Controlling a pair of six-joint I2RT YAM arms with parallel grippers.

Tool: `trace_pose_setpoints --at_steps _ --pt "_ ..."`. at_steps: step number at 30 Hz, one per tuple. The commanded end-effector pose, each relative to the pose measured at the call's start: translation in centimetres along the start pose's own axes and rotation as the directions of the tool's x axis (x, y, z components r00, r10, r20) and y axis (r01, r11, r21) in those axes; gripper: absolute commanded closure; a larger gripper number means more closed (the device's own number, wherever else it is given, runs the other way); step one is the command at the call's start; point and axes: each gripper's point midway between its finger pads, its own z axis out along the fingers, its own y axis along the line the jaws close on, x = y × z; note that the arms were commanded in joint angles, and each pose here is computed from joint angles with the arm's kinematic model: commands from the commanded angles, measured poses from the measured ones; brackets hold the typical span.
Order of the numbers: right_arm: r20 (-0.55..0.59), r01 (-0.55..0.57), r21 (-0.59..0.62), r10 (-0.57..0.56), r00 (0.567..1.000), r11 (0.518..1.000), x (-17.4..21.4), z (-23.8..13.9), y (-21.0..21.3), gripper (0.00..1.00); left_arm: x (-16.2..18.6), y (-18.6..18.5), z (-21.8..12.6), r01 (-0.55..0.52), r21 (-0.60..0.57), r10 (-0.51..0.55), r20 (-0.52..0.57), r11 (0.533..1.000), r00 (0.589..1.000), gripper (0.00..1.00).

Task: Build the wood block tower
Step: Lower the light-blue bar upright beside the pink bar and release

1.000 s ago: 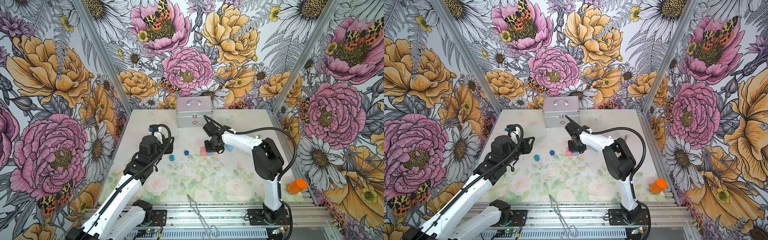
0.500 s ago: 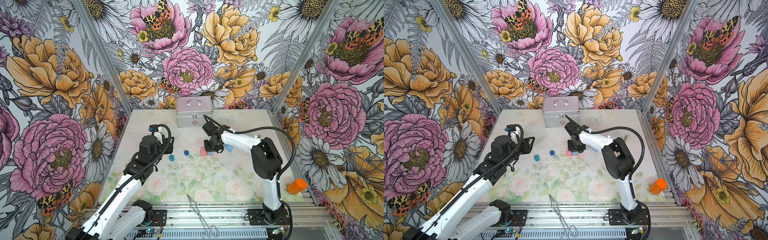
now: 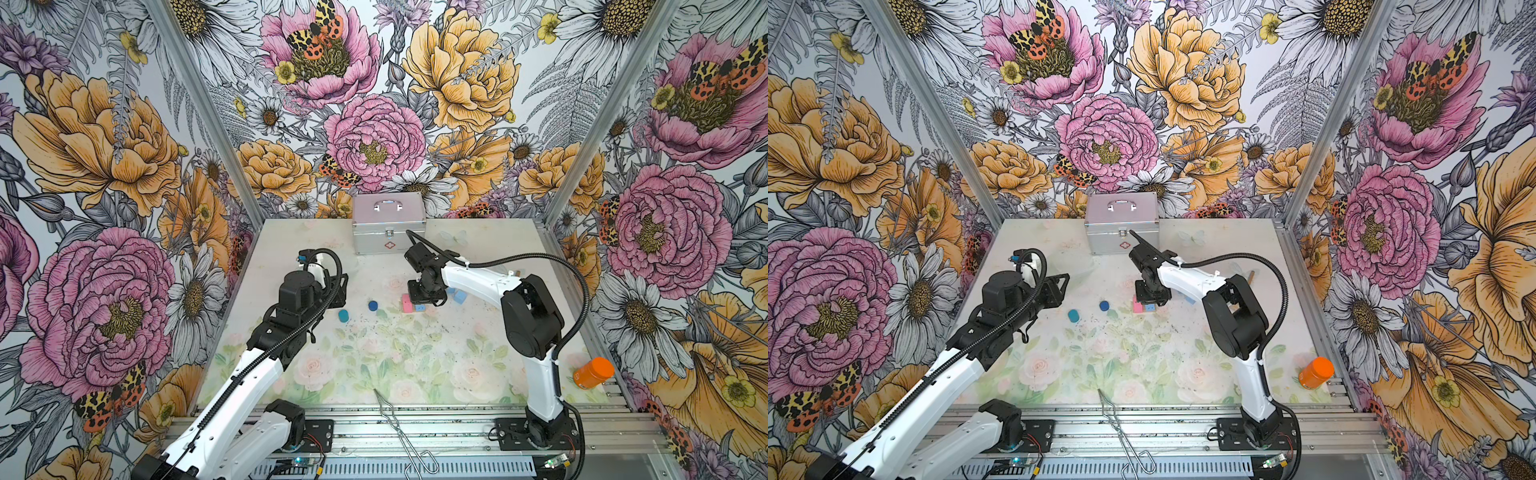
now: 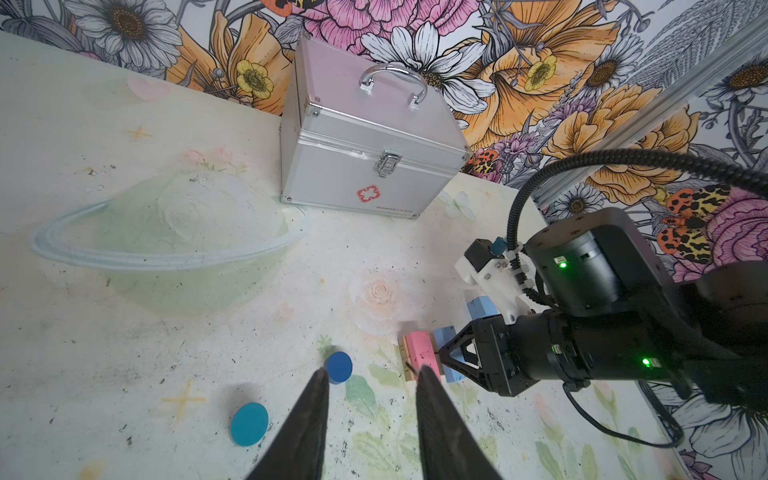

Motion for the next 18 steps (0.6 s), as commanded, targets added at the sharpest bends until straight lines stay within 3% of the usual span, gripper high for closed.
trace_pose_setpoints --at_steps 1,18 --pt "0.015 -0.011 0.003 0.011 1.000 1.000 -0.58 -0.09 0.39 0.73 0.00 -0.27 0.01 -0.016 0.016 0.016 0.002 1.000 1.000 0.63" --pt "0.013 -0.017 0.001 0.017 1.000 1.000 -0.67 0.05 0.47 0.64 0.02 -0.22 -0.01 -0.017 0.013 0.017 0.003 1.000 1.000 0.63"
